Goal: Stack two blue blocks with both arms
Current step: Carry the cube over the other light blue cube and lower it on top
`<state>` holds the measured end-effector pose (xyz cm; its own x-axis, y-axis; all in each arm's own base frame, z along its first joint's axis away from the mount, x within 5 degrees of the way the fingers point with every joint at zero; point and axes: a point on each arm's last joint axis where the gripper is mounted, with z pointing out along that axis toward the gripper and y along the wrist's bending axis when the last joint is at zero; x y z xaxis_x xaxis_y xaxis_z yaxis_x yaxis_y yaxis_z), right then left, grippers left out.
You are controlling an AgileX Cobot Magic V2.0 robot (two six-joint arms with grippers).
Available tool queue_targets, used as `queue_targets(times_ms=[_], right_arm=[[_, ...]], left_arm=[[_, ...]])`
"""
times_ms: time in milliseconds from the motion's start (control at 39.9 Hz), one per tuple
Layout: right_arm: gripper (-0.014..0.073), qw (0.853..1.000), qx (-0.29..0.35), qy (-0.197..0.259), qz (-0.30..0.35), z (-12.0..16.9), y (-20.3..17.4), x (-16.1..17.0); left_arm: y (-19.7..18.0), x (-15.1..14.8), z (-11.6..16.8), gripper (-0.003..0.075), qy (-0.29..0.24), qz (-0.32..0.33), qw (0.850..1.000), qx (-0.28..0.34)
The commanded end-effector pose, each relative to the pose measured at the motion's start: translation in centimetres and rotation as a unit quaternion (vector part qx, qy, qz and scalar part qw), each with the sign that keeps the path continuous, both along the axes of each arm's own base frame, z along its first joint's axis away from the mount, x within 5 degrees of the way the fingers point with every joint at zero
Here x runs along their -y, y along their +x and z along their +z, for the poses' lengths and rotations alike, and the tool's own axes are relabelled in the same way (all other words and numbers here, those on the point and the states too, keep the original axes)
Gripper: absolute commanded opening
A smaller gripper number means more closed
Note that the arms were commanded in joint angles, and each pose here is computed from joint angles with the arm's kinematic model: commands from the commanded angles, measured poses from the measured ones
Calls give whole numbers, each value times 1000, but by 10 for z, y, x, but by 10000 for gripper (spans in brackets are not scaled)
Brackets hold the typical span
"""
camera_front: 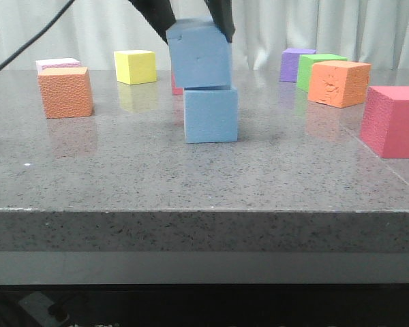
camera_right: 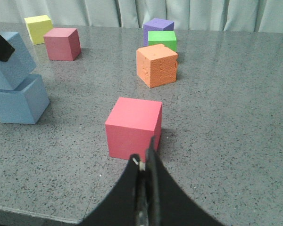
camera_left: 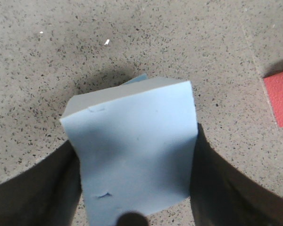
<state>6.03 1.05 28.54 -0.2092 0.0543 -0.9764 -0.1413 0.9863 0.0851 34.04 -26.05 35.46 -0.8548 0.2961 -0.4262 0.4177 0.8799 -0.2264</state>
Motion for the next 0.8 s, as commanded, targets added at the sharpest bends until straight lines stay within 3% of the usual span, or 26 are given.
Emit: queue_targets(times_ms=[0, 150, 401, 777], right_arm=[[-71, 999, 49, 2, -3, 15, 1, 1], [-71, 999, 49, 2, -3, 15, 1, 1], [-71, 999, 49, 2, -3, 15, 1, 1], [-71, 999, 49, 2, -3, 15, 1, 1]], left_arm=[[-11, -5, 27, 256, -21, -2, 1000, 23], [-10, -5, 28, 300, -23, -2, 999, 26], [-9, -4, 29, 514, -30, -1, 999, 35], [-7, -2, 30, 539, -37, -7, 998, 50]])
